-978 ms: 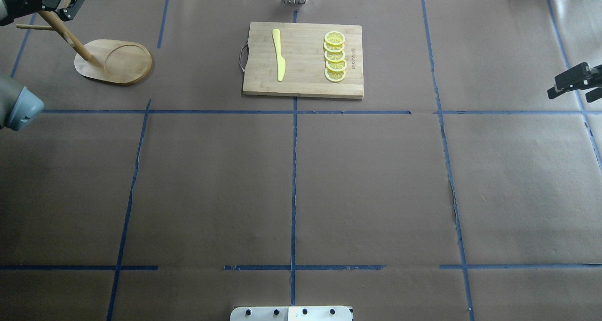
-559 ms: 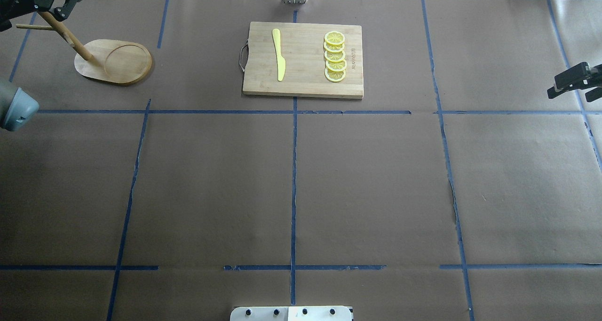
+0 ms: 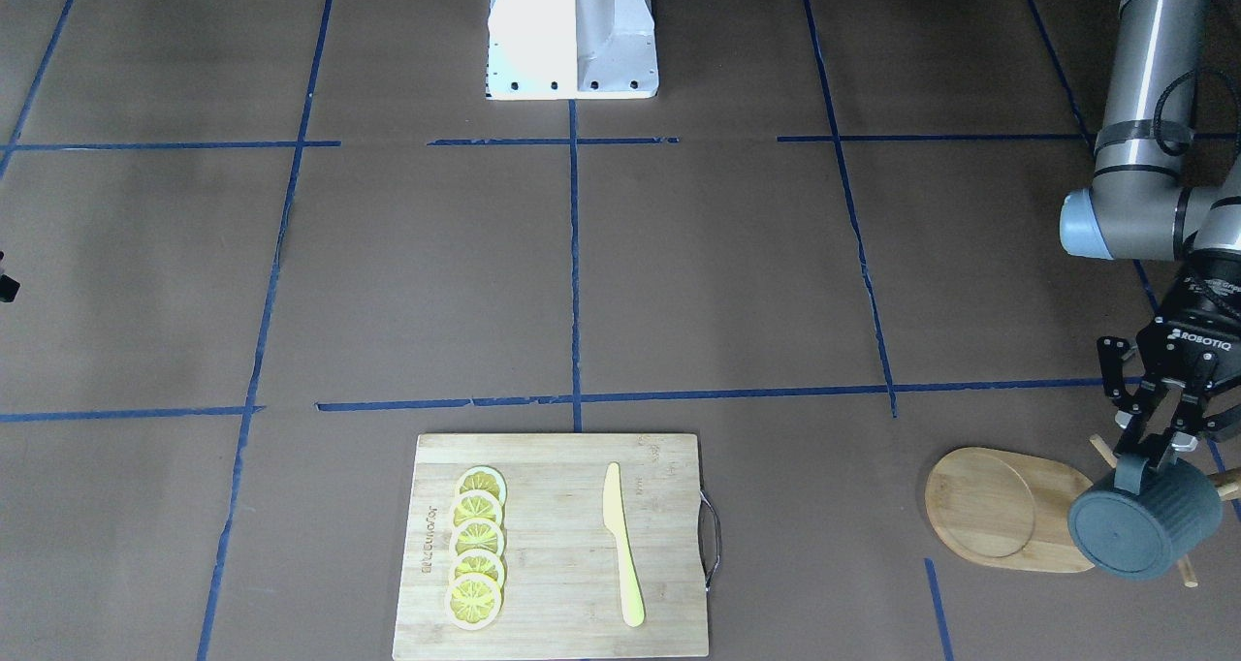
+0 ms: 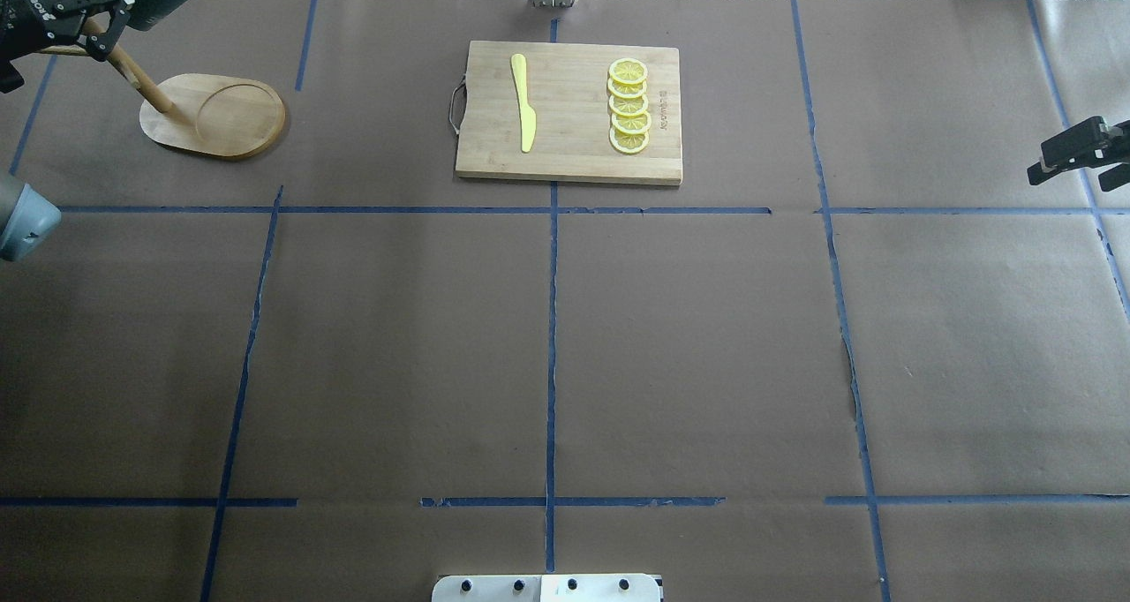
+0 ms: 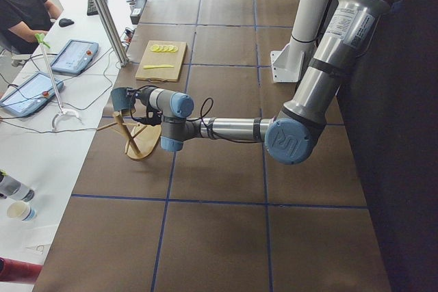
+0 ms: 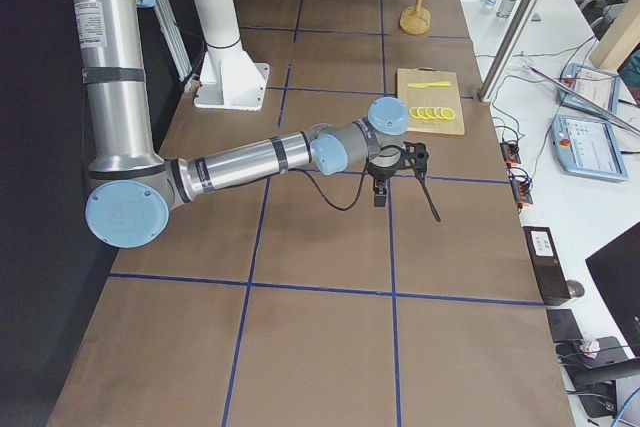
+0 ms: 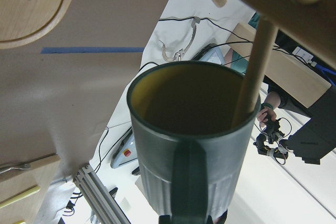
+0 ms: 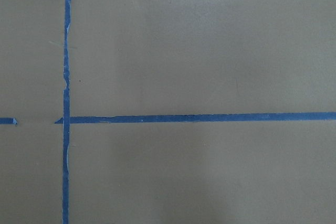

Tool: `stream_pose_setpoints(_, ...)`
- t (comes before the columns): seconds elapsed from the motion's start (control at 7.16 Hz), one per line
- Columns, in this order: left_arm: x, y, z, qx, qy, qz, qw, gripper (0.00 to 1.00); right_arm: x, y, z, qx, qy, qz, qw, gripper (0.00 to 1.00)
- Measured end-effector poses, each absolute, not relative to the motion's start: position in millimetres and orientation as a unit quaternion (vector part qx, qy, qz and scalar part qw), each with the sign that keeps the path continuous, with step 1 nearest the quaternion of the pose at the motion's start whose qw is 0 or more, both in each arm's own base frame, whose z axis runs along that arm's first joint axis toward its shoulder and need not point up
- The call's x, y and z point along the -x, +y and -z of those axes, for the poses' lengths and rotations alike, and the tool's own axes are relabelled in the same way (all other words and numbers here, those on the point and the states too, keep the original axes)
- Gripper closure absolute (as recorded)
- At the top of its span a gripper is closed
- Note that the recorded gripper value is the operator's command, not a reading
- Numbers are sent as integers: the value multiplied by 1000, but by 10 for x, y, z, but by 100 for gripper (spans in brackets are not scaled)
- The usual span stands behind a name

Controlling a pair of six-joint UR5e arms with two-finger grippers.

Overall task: Hang cup on storage rack
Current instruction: 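Tilt the mug and slide its handle onto a rack peg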

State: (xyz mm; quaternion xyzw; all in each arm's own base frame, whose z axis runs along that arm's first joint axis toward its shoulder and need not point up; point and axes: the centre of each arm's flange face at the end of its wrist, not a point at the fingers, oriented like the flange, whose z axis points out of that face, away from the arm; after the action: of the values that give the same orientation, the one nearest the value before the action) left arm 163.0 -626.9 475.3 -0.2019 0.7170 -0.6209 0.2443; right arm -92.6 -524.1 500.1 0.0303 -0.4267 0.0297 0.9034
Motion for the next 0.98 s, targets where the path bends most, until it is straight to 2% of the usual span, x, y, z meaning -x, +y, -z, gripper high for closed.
stream_pose_setpoints(0.98,-1519,-6218,-4947,208,706,631,245,91,933,-5244,-4981,-30,-428,-32,903,0)
